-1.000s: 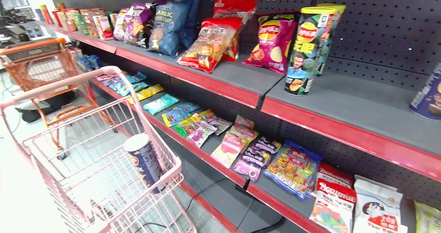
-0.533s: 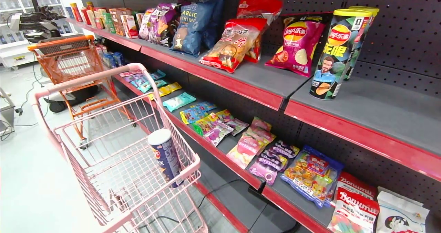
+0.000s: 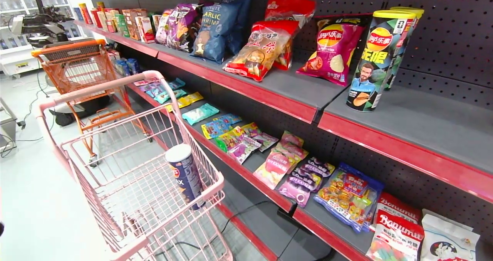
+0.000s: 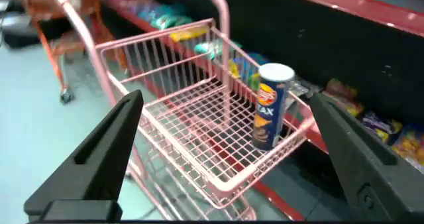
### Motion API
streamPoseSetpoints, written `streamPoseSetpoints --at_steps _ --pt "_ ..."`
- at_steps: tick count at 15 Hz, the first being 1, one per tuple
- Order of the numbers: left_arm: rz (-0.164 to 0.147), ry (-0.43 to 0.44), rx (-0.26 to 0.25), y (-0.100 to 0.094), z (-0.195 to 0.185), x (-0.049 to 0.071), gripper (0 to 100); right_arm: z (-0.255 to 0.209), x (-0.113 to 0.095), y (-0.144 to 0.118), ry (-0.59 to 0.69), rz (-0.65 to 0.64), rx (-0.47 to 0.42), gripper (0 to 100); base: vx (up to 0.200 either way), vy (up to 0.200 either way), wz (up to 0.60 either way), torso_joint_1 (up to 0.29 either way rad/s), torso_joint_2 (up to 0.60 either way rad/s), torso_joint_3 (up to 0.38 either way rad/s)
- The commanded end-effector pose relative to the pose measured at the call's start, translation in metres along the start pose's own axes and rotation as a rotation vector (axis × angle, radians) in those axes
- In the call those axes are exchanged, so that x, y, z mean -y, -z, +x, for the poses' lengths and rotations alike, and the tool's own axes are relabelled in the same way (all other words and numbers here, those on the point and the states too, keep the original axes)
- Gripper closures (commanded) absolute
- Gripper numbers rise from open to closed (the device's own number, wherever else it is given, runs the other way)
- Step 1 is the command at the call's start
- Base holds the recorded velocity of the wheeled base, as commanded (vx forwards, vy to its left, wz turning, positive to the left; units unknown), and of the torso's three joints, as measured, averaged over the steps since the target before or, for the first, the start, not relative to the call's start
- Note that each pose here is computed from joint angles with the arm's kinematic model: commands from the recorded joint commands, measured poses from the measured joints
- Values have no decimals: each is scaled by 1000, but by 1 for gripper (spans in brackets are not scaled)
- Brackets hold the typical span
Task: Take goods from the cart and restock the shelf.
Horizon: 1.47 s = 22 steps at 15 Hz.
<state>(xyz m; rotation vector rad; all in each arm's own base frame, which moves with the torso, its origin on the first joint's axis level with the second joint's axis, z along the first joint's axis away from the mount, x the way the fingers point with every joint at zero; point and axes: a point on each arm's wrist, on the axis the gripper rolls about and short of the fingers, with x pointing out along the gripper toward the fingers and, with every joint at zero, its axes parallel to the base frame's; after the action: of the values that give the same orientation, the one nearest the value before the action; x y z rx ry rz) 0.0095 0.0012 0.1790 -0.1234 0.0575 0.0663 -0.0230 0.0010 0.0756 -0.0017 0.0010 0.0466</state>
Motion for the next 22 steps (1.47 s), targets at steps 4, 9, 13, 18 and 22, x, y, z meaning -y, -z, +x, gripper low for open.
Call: streamPoseSetpoints --at_steps 4,9,13,18,22 --pt "18 4 -413 15 149 -8 0 0 0 0 -1 0 0 0 0 0 0 0 0 0" --pt "63 147 -485 42 195 -13 0 0 0 0 -1 -4 0 0 0 0 0 0 0 0" --pt "195 325 -501 68 230 -8 0 0 0 0 -1 -4 0 0 0 0 0 0 0 0" --pt "231 402 -438 101 271 4 0 0 0 0 -2 -4 0 0 0 0 0 0 0 0" --pt "244 497 -433 114 293 26 0 0 0 0 -2 -4 0 0 0 0 0 0 0 0"
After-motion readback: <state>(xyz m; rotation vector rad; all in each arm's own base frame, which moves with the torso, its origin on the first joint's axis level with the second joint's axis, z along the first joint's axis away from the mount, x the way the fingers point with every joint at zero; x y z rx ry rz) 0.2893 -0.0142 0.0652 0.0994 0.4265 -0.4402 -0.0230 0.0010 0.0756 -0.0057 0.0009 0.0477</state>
